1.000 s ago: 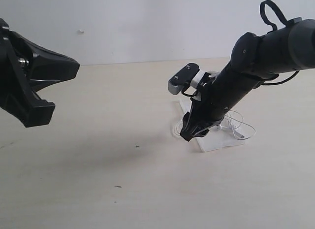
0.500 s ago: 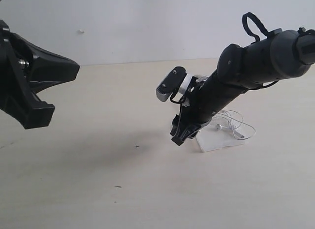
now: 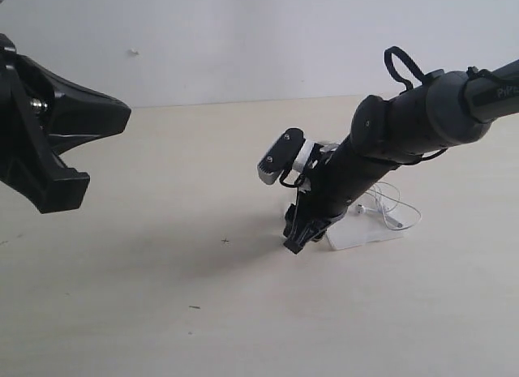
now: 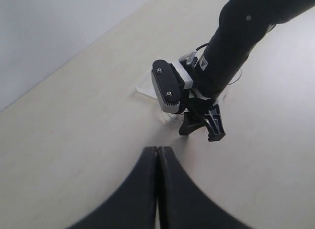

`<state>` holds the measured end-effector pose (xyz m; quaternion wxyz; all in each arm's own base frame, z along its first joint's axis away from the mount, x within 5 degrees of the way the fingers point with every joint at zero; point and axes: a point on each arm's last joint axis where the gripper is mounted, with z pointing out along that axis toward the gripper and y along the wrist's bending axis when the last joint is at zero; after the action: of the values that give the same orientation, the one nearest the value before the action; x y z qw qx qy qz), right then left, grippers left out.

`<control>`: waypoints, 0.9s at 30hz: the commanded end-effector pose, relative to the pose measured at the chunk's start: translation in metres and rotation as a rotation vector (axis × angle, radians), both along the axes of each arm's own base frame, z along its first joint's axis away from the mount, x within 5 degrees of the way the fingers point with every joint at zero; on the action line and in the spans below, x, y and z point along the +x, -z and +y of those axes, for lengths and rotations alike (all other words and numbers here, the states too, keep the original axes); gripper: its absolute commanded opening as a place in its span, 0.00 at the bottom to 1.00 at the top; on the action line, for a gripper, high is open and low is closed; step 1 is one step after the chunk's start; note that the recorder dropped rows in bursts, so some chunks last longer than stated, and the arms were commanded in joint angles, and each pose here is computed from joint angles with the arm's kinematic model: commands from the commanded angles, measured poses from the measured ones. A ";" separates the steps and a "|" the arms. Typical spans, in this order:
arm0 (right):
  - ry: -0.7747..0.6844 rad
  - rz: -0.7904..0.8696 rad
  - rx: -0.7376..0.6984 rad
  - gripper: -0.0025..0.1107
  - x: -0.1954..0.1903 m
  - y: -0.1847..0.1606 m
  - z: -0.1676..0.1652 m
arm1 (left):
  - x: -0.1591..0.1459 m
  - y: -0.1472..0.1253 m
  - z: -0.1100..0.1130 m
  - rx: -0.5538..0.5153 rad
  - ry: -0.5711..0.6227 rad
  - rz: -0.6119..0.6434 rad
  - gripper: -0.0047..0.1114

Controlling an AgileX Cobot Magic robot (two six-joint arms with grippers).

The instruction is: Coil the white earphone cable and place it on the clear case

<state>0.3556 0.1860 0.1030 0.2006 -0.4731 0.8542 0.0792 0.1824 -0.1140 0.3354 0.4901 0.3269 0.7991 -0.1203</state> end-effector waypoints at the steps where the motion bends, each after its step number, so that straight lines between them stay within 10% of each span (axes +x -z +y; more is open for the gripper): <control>1: 0.002 -0.001 -0.007 0.45 0.000 0.003 0.000 | -0.002 0.001 0.000 -0.011 0.001 0.006 0.04; 11: 0.009 0.005 -0.008 0.02 -0.001 -0.001 -0.001 | -0.002 0.001 0.000 -0.011 0.001 0.006 0.04; 27: 0.065 -0.066 -0.135 0.02 -0.001 -0.037 -0.017 | -0.002 0.001 0.000 -0.009 0.002 0.005 0.04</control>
<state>0.3554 0.1723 0.1377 0.2056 -0.4667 0.8601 0.0113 0.1824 -0.1140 0.3354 0.4901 0.3269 0.7991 -0.1203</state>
